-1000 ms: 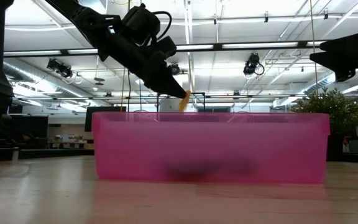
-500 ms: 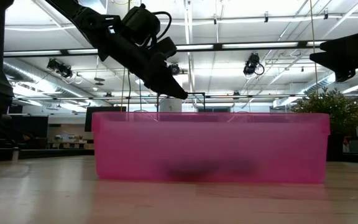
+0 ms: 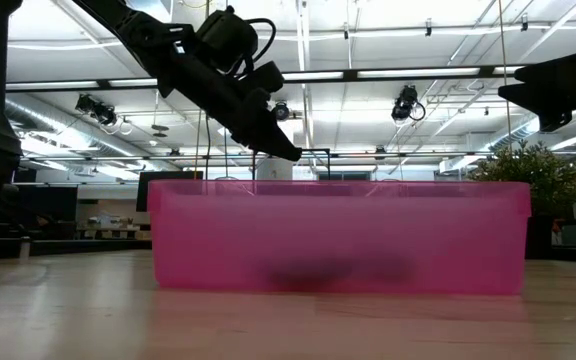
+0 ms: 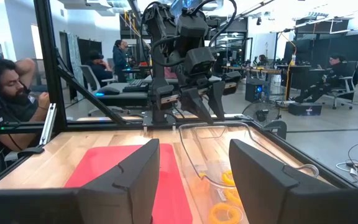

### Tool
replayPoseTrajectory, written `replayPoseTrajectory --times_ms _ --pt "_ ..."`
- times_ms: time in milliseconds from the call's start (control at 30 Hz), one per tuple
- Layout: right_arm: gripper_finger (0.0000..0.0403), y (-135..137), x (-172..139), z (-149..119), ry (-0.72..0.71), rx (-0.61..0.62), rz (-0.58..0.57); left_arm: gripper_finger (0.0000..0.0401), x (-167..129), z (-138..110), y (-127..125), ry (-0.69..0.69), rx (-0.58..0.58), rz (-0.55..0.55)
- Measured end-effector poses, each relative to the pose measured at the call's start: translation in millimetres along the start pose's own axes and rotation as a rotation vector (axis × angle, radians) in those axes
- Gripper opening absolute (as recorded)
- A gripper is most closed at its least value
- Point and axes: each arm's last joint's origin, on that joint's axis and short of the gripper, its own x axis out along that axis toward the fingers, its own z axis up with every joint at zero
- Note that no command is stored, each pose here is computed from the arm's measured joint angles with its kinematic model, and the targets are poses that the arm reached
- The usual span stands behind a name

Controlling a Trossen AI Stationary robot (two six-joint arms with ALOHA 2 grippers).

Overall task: Sort spring keychains
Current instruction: Return to Home Position

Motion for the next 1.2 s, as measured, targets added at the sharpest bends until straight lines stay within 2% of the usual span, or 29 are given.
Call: replayPoseTrajectory --times_ms 433,967,1067,1200 --pt "0.0198 0.0 0.0 0.0 0.0 0.0 0.0 0.0112 0.0 0.0 -0.1 0.001 -0.006 0.0" --pt "0.0198 0.0 0.0 0.0 0.0 0.0 0.0 0.0112 -0.2 1.4 -3.1 0.002 -0.501 -0.101" --pt "0.0198 0.0 0.0 0.0 0.0 0.0 0.0 0.0112 -0.5 1.4 -5.5 0.009 -0.471 -0.158" --pt "0.0198 0.0 0.0 0.0 0.0 0.0 0.0 0.0112 -2.9 4.6 -20.9 -0.003 -0.407 -0.218"
